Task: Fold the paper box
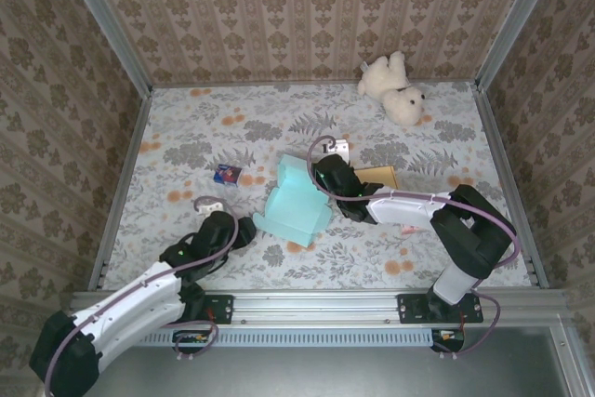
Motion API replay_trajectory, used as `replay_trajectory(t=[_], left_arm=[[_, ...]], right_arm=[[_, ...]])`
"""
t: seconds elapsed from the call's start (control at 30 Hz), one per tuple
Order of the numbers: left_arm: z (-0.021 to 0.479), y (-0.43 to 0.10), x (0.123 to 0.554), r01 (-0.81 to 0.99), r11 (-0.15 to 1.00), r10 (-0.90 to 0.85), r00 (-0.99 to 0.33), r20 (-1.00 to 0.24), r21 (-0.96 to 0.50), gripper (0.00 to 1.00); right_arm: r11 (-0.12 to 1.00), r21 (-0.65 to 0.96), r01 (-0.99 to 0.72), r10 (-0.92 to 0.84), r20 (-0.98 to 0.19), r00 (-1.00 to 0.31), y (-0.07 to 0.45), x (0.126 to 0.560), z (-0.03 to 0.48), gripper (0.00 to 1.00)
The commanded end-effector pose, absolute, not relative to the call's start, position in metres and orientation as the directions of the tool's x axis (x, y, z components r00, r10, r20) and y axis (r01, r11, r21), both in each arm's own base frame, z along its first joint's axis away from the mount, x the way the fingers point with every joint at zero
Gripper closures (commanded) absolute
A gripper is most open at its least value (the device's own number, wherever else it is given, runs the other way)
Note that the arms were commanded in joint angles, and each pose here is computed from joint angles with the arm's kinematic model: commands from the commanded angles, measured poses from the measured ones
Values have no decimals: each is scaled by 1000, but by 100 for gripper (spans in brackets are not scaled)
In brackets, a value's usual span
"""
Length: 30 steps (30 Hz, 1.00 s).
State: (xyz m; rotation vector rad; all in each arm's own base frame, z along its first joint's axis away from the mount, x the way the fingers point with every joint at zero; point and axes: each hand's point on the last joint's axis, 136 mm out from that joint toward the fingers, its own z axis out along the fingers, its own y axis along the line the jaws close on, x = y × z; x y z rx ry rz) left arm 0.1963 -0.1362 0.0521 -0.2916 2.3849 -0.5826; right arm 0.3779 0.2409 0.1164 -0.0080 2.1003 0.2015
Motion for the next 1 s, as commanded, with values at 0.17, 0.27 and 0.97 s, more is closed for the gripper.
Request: replay_trajectory(t=[0.17, 0.27, 0.97], left_arm=[[60, -157, 207, -22, 854, -360, -746, -560, -519, 47], [62, -163, 211, -8, 850, -357, -744, -565, -527, 52], [41, -204, 205, -74, 813, -391, -806, -445, -578, 48]], right_arm=[[995, 76, -57, 31, -825, -565, 224, 365, 93, 50], [995, 76, -59, 30, -824, -566, 225, 364, 92, 50], [998, 62, -22, 38, -816, -577, 216, 367, 79, 50]])
